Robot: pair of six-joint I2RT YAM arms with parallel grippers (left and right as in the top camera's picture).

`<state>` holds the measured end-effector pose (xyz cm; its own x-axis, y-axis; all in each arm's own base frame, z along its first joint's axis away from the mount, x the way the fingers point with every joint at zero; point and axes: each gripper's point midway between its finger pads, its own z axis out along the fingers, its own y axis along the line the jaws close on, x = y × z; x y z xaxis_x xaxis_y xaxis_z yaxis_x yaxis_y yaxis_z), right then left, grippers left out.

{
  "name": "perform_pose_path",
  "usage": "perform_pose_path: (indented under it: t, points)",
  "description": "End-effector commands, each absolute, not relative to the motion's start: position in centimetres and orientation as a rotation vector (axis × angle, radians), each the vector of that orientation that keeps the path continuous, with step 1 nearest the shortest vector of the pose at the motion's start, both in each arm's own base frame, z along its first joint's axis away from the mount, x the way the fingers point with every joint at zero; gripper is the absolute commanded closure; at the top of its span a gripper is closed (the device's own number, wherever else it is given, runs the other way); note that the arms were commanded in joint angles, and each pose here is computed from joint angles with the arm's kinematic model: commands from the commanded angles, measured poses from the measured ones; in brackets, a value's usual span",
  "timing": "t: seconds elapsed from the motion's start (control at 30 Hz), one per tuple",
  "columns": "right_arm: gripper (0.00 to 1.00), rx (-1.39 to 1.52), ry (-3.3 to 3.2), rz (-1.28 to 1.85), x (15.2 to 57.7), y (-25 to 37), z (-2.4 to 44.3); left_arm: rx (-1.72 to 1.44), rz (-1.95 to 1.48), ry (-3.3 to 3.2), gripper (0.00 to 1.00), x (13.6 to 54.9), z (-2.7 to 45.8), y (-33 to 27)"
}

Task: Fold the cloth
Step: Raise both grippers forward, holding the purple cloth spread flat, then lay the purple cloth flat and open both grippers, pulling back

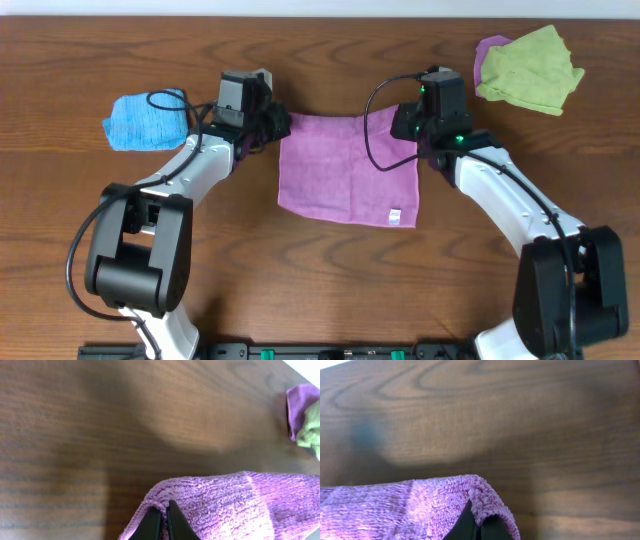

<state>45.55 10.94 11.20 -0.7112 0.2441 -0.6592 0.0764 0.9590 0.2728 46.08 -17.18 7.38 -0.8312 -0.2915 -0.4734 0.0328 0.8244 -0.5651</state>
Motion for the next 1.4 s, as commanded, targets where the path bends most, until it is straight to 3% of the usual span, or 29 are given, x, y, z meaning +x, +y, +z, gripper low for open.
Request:
perform_pose_path:
  t: [0.0, 0.5, 0.6, 0.63, 0.67, 0.73, 0.77, 0.87, 1.1, 1.2, 1.27, 1.37]
  points:
    - [0.99, 0.196, 2.308, 0.23, 46.6, 10.6, 12.2, -0.225, -0.72, 2.424, 0.94, 46.8, 7.2, -16.4]
    - [0.99, 0.213, 2.241, 0.226, 48.8, 9.9, 11.6, -0.243, -0.647, 2.329, 0.94, 48.7, 8.4, -15.4]
    - [0.98, 0.21, 2.21, 0.227, 49.3, 9.9, 12.2, -0.26, -0.607, 2.309, 0.88, 49.1, 8.5, -14.9]
    - [0.82, 0.211, 2.197, 0.213, 49.5, 9.7, 12.4, -0.265, -0.594, 2.296, 0.75, 49.4, 8.7, -14.7]
    - [0.73, 0.2, 2.186, 0.212, 49.7, 9.7, 12.6, -0.271, -0.579, 2.285, 0.54, 49.6, 8.8, -14.5]
    - [0.43, 0.196, 2.177, 0.213, 49.8, 9.8, 12.8, -0.272, -0.566, 2.268, 0.22, 49.9, 9.1, -14.3]
    - [0.36, 0.196, 2.176, 0.214, 49.8, 9.8, 12.8, -0.272, -0.562, 2.26, 0.07, 50.0, 9.2, -14.2]
    - [0.25, 0.196, 2.176, 0.214, 49.8, 9.8, 12.8, -0.275, -0.554, 2.244, 0.05, 50.3, 9.5, -14.1]
    - [0.18, 0.2, 2.212, 0.248, 48.0, 9.9, 14.4, -0.267, -0.6, 2.303, 0.05, 49.1, 9.0, -14.5]
    - [0.13, 0.234, 2.273, 0.287, 45.5, 9.7, 15.6, -0.262, -0.705, 2.363, 0.05, 47.4, 9.8, -14.7]
    - [0.01, 0.223, 2.328, 0.343, 43.2, 9.9, 16.5, -0.299, -0.736, 2.429, 0.05, 45.5, 10.4, -13.7]
    - [0.01, 0.283, 2.403, 0.393, 40.1, 9.2, 17.3, -0.34, -0.793, 2.499, 0.05, 42.9, 11.8, -12.7]
